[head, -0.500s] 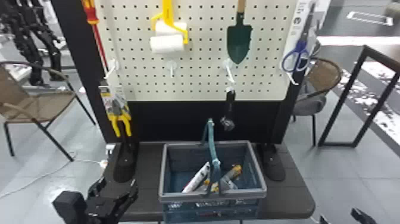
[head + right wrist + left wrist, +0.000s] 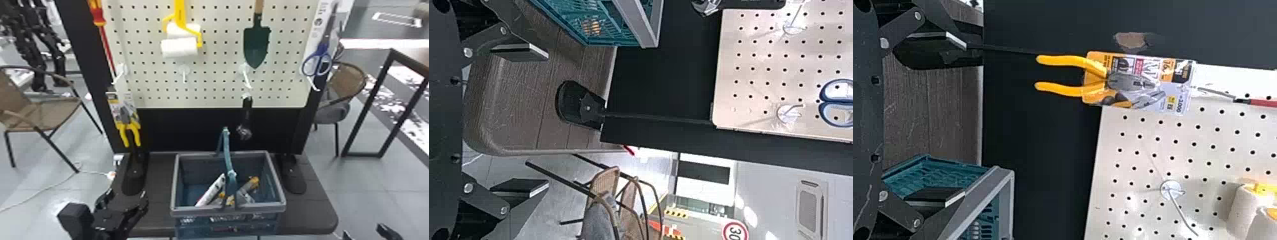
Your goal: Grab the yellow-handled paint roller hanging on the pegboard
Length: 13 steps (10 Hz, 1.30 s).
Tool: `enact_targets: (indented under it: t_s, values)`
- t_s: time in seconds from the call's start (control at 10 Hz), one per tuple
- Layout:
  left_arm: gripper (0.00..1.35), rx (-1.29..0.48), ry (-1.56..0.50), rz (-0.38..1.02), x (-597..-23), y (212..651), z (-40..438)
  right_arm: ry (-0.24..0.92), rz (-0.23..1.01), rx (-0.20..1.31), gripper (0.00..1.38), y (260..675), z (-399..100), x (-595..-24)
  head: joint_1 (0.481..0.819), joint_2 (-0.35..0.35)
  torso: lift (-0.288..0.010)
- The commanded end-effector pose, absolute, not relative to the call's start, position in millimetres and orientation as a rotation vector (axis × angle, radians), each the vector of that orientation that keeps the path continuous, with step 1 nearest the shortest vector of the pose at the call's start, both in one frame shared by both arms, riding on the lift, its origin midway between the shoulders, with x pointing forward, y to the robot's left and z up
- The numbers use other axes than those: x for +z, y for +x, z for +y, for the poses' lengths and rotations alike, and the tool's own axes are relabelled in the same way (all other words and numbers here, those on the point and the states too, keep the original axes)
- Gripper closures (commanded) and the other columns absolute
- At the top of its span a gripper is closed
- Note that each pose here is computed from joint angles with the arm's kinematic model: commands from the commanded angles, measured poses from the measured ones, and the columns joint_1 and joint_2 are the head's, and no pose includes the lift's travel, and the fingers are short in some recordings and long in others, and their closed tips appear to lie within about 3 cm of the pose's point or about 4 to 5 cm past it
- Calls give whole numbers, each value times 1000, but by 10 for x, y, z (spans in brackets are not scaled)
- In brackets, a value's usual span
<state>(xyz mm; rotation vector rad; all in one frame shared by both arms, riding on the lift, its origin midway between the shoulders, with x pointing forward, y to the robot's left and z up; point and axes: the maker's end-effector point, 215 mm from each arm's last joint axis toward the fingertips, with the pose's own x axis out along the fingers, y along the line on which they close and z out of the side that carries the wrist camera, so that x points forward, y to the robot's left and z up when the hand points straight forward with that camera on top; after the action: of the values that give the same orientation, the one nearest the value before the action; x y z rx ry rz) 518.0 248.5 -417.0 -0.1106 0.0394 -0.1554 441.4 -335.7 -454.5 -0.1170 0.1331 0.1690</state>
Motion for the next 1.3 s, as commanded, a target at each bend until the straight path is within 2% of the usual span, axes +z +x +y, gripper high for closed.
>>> enact_targets:
  t_s: [0.0,1.2]
  values:
    - [262,-160,-117,33,-4135,5210,2446,-108,128,168,369,4437,-3318,-4535,549,0,-100]
    - [262,-311,-146,-37,-2074,6210,2070,-69,139,185,369,4449,-3183,-4632,549,0,-100]
